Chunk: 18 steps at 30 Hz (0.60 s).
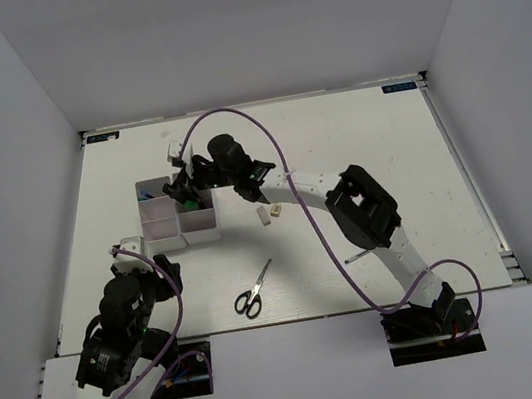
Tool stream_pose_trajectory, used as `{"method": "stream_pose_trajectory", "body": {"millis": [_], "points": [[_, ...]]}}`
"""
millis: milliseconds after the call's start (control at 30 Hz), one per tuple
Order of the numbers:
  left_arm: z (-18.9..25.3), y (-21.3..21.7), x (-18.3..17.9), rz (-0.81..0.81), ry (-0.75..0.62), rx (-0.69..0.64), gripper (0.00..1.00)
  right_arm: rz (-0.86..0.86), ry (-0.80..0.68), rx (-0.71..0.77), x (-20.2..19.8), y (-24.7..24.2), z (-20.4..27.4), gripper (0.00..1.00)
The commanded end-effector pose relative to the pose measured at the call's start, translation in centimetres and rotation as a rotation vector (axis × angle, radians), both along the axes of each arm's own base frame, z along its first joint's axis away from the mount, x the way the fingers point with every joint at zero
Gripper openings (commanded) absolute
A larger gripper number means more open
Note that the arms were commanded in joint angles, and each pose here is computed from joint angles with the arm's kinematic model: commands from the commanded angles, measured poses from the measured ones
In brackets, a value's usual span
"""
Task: Sort the stationery into containers
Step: Place the stationery into the container
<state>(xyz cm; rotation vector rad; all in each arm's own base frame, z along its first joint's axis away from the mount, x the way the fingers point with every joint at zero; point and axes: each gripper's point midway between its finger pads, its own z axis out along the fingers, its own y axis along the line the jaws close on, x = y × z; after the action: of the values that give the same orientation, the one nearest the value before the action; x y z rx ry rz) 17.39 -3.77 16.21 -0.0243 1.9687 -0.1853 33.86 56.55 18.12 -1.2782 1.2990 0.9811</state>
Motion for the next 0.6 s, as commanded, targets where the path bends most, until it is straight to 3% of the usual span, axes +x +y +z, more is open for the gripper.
{"method": "stream_pose_trajectory", "body": {"millis": [0, 133, 400, 500, 533, 567], "points": [[0.2, -0.1, 0.2, -0.005, -0.009, -0.003, 0.73, 0.022, -0.033, 0.033, -0.3, -0.1, 1.1, 0.37], [0.1, -0.2, 0.2, -0.005, -0.006, -0.003, 0.73, 0.035, -0.034, 0.031, -0.6, -0.4, 1.7, 0.50], [0.1, -0.2, 0.2, -0.010, -0.005, -0.004, 0.73, 0.042, -0.038, 0.038, -1.3, -0.9, 3.3, 0.56], [-0.1, -0.5, 0.2, -0.023, 0.001, -0.003, 0.62, 0.036, -0.048, 0.054, -1.6, -1.5, 5.1, 0.54], [-0.1, -0.8, 0.2, -0.043, 0.005, -0.007, 0.55, 0.019, -0.026, 0.039, -1.6, -1.8, 4.9, 0.45], [0.0, -1.4, 0.3, -0.073, 0.001, -0.016, 0.31, 0.008, -0.031, 0.051, -1.7, -2.1, 6.4, 0.37]]}}
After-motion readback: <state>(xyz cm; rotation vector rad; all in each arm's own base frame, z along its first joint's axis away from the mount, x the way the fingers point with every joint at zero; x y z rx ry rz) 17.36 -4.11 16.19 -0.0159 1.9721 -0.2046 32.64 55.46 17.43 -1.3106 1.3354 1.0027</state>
